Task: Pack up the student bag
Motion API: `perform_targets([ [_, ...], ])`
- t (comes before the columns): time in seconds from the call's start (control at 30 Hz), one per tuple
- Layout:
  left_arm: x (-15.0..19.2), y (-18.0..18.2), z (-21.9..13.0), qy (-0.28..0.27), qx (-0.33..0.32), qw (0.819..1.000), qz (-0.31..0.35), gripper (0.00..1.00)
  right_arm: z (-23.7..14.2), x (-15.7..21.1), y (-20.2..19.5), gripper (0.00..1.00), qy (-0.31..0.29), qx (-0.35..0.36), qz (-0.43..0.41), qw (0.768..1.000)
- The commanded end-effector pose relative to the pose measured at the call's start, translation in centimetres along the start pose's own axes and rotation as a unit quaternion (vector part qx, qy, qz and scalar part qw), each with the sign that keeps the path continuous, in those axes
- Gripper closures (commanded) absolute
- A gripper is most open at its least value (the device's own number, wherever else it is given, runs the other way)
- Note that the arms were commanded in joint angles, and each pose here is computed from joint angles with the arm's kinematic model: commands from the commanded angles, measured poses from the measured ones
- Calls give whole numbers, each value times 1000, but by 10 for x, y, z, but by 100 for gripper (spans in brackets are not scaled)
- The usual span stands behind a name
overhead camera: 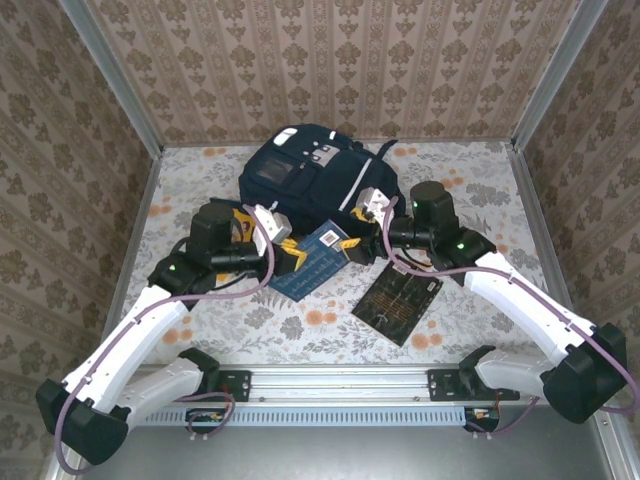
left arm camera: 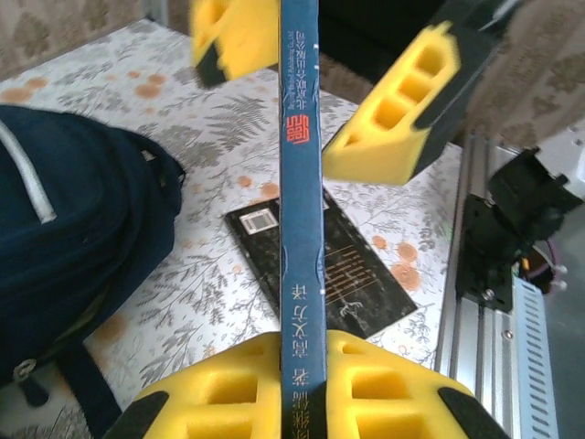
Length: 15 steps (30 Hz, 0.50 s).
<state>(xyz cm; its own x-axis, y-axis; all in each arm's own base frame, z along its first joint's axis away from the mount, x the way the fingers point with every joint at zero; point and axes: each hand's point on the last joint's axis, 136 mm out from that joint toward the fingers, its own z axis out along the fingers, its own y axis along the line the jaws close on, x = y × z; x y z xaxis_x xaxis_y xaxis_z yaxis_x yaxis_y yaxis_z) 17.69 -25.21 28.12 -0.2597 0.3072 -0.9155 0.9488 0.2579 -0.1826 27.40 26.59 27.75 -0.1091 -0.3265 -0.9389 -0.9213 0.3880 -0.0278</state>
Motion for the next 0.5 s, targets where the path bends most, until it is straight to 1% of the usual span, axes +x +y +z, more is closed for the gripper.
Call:
perform_targets([
  [0.0, -18, -24, -7, -23, 53, 995, 85, 100, 1, -4, 23, 21, -6, -71, -45, 996],
  [0.07, -17, -28, -8, -22, 65, 993, 97, 100, 3, -4, 28, 23, -11, -91, -45, 995],
  [0.17, -17, -30, -8, -23, 72, 991, 106, 100, 4, -7, 41, 30, -20, -134, -34, 990],
  [0.27, -15, -30, -6, -16, 76, 991, 106, 100, 4, -9, 51, 41, -30, -167, -22, 985],
  [0.3, -15, -29, -5, -14, 76, 991, 106, 100, 5, -9, 53, 46, -28, -175, -17, 984],
  [0.37, -15, -28, -5, -15, 73, 991, 107, 100, 6, -7, 56, 62, -23, -188, -8, 982],
  [0.43, -16, -24, -5, -15, 61, 992, 108, 100, 6, -6, 58, 89, -20, -200, -1, 980],
  [0.47, -16, -19, -5, -13, 46, 993, 107, 100, 6, -6, 58, 100, -19, -200, 0, 980],
])
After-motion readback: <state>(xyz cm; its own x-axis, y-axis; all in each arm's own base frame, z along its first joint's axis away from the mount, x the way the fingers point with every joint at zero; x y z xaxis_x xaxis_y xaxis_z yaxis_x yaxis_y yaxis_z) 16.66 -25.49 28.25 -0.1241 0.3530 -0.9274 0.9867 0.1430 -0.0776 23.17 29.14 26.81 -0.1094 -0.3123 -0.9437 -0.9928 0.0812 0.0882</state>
